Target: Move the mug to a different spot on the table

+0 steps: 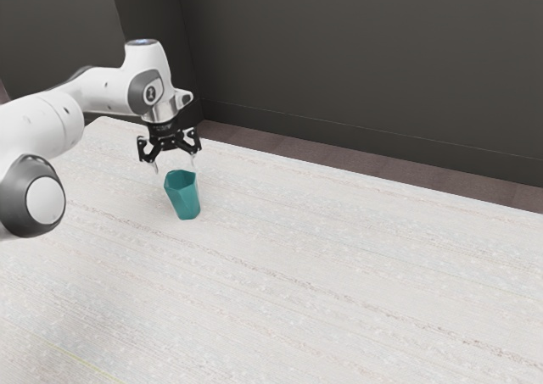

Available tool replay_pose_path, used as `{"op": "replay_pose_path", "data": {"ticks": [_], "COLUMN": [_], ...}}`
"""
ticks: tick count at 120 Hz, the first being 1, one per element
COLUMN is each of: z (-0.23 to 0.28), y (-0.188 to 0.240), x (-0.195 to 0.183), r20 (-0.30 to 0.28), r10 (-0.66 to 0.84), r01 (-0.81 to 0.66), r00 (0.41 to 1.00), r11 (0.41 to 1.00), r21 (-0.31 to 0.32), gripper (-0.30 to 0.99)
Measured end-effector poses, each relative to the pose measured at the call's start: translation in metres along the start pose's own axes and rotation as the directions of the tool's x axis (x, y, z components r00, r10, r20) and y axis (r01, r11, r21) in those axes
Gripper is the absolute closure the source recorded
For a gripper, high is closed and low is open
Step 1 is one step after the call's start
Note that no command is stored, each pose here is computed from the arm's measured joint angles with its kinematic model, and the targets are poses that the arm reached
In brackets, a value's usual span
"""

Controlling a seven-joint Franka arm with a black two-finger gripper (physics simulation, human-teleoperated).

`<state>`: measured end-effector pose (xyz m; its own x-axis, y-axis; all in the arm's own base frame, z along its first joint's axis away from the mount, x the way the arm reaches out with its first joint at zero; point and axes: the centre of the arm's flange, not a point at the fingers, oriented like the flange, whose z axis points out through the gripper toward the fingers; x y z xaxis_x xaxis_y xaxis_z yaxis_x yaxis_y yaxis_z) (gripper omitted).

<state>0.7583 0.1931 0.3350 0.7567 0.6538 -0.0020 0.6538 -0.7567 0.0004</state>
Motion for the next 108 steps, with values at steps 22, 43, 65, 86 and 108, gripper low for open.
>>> {"op": "replay_pose_path", "data": {"ticks": [22,43,65,86,108], "z": [0.007,0.010,0.014,0.020,0.027], "y": [0.003,0.001,-0.003,-0.007,-0.003], "x": [0.000,0.001,0.003,0.005,0.004], "r20": [0.003,0.013,0.020,0.031,0.038], "r10": [0.002,-0.029,-0.063,-0.100,-0.121], "r01": [-0.002,0.029,0.064,0.101,0.122], "r00": [1.000,0.999,0.998,0.994,0.992], "r11": [1.000,0.999,0.998,0.995,0.992], "r21": [-0.015,-0.021,-0.022,-0.027,-0.037], "gripper": [0.00,0.01,0.01,0.01,0.01]}}
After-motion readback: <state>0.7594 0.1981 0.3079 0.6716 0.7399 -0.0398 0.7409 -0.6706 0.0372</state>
